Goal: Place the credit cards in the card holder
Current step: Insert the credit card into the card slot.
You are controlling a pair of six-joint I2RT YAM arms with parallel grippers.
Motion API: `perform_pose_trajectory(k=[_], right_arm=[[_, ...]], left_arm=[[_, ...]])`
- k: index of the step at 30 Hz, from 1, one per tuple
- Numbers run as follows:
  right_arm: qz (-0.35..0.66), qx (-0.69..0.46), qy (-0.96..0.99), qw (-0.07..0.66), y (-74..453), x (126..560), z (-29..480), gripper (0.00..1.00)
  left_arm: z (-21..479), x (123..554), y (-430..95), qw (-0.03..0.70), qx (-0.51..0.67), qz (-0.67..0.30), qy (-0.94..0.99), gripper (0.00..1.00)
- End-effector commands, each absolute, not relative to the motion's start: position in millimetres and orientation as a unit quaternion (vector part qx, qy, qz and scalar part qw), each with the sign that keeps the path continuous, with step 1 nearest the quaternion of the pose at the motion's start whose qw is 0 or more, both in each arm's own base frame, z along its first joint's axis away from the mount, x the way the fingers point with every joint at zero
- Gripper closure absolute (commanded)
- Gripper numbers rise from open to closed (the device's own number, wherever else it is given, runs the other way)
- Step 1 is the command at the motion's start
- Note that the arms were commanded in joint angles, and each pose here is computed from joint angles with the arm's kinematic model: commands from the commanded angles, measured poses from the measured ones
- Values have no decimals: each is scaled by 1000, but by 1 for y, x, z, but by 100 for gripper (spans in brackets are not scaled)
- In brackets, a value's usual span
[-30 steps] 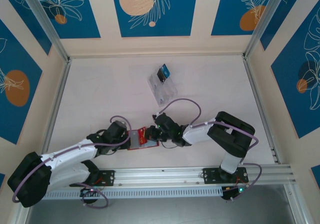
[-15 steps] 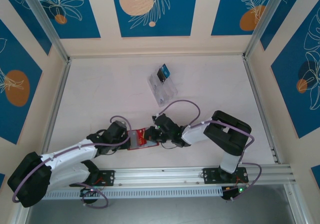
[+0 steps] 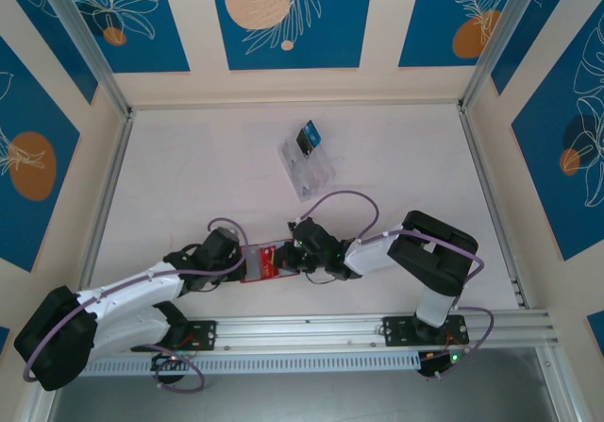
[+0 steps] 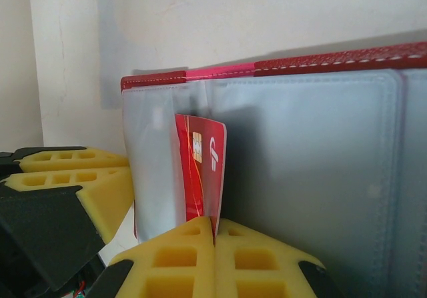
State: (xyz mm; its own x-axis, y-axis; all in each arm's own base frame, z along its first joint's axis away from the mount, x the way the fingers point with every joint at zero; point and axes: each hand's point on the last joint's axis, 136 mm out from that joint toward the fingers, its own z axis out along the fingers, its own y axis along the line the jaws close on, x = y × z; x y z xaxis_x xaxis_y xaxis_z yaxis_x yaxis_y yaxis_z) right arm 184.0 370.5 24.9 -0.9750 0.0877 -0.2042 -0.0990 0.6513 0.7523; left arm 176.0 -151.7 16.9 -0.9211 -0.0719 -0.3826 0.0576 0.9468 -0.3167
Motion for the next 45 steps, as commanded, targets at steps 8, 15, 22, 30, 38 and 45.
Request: perform_pose_trajectory(k=[8, 15, 22, 30, 38, 45], right_arm=[[347, -12, 933, 90, 354, 178, -3, 100], [343, -9, 934, 99, 358, 183, -4, 100], [343, -9, 934, 100, 365, 184, -7, 100], [351, -17, 932, 90, 373, 177, -9, 100], [357, -44, 931, 60, 389, 162, -14, 95], [354, -56, 932, 59, 382, 158, -4, 77]], left_arm=[[9, 166, -146, 179, -2, -147, 973, 83], [10, 165, -144, 180, -2, -146, 973, 83], [9, 165, -145, 179, -2, -146, 973, 83], [9, 166, -145, 179, -2, -146, 973, 83], [8, 166, -146, 178, -3, -146, 973, 83], [9, 165, -143, 181, -7, -144, 973, 83]])
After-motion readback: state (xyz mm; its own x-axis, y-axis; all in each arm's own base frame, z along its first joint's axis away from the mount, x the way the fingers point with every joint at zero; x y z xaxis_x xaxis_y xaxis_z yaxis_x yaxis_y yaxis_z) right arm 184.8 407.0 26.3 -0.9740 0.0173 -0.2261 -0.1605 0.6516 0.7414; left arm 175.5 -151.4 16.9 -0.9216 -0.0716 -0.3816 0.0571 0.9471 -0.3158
